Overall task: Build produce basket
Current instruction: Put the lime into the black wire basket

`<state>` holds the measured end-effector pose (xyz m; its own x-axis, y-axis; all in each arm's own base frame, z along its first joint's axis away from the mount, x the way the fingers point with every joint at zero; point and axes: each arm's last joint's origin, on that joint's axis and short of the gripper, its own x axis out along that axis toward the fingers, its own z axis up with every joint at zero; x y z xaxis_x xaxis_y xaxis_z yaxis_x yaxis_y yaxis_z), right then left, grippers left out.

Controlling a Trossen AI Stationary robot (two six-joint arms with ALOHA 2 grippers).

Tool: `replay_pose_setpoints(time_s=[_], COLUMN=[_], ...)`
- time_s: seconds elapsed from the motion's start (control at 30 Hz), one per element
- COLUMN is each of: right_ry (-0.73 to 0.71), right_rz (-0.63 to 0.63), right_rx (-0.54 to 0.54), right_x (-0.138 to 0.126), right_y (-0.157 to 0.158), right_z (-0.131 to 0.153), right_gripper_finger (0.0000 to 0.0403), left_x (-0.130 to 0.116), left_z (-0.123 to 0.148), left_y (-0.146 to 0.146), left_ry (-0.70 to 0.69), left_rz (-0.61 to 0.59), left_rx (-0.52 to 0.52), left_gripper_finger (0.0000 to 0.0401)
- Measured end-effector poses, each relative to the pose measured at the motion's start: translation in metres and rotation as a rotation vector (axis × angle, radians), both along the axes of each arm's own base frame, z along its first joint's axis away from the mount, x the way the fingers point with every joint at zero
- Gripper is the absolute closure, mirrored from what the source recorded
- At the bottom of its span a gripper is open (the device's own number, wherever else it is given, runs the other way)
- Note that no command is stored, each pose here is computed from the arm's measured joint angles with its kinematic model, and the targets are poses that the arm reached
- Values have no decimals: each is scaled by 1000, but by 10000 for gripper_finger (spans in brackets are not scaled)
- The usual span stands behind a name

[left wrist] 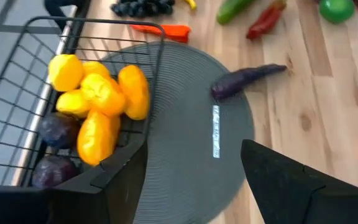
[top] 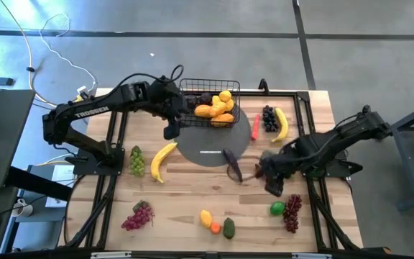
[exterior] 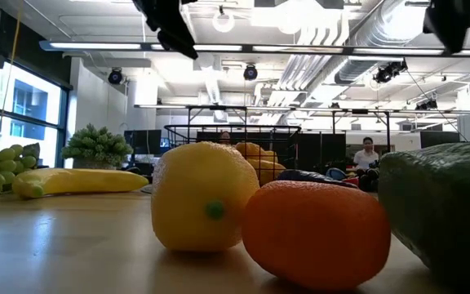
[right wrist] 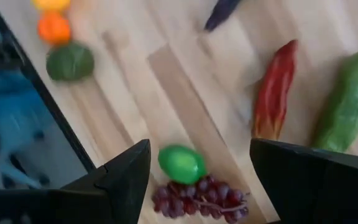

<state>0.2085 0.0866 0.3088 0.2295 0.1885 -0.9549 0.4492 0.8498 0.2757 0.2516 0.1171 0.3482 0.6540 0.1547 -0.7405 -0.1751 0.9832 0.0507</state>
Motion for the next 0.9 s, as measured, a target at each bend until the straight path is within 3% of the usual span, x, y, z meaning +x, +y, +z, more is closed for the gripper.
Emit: replay_pose_setpoints(time_s=[0.33,0.57,0.9], right_ry=[47,95,107], right_rz=[379,609,759], right_rx=[-55,-85,-121], right_x=[1,-1,-4], right_y=[47,76,111], right_z=[-23,-42,-66], right_gripper_finger=[146,146,146], left_x=[7,9,9], left_z=[-1,-1,-1], left_y=[-18,-23,-23], left_ry=[8,2,-2], left_rz=[-47,-18,14], left_rx=[-24,-57,-82], left_gripper_finger=[151,151,151])
